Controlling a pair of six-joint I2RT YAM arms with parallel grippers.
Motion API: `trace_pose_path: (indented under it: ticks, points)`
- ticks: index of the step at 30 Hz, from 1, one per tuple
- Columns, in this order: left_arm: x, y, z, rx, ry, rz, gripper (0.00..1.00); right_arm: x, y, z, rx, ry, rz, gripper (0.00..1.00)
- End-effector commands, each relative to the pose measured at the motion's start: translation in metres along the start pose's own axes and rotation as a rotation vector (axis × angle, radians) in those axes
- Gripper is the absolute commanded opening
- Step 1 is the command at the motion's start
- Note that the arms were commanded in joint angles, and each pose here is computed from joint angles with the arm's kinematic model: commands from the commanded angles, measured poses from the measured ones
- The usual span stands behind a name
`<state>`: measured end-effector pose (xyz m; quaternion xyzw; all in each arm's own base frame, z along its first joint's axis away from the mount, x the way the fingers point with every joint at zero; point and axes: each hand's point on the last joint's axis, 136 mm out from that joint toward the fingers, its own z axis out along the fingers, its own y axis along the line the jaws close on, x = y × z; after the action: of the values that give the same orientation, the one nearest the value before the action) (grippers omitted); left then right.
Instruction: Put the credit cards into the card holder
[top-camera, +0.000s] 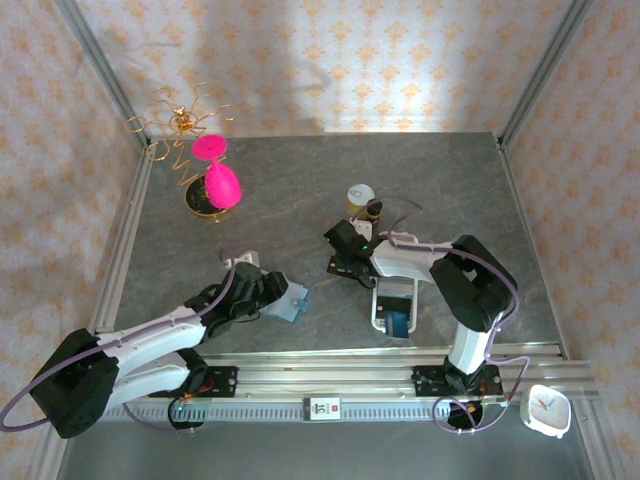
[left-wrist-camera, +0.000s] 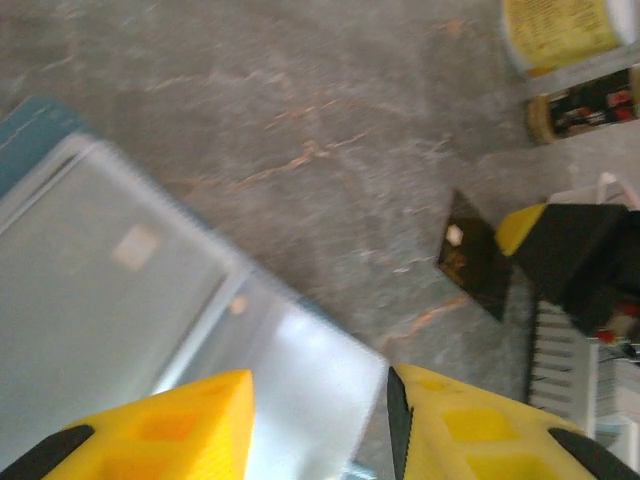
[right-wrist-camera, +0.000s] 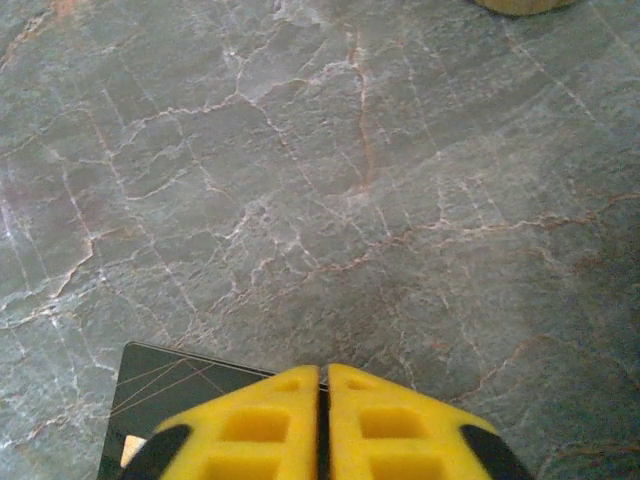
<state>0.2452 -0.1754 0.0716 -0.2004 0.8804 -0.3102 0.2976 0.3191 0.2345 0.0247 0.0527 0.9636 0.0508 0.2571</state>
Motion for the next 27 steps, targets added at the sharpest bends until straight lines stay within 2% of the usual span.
trace_pose_path:
  ticks: [1, 3, 11, 15, 27]
  points:
    - [-0.009, -0.022, -0.001, 0.032, 0.009, 0.020, 0.42, -0.006, -0.016, -0.007, 0.060, -0.024, 0.001, 0.04]
    - [-0.010, -0.033, 0.002, 0.053, 0.030, 0.026, 0.43, -0.005, -0.022, -0.005, 0.077, -0.019, 0.004, 0.00]
    - [-0.001, -0.056, 0.026, 0.077, 0.122, 0.054, 0.43, -0.006, -0.035, -0.007, 0.119, -0.019, 0.004, 0.00]
    - [0.004, -0.061, 0.035, 0.074, 0.151, 0.069, 0.43, -0.006, -0.030, -0.011, 0.086, -0.016, 0.012, 0.00]
    - [-0.001, -0.073, 0.055, 0.077, 0.141, 0.056, 0.43, 0.012, -0.039, -0.007, 0.095, 0.032, 0.007, 0.00]
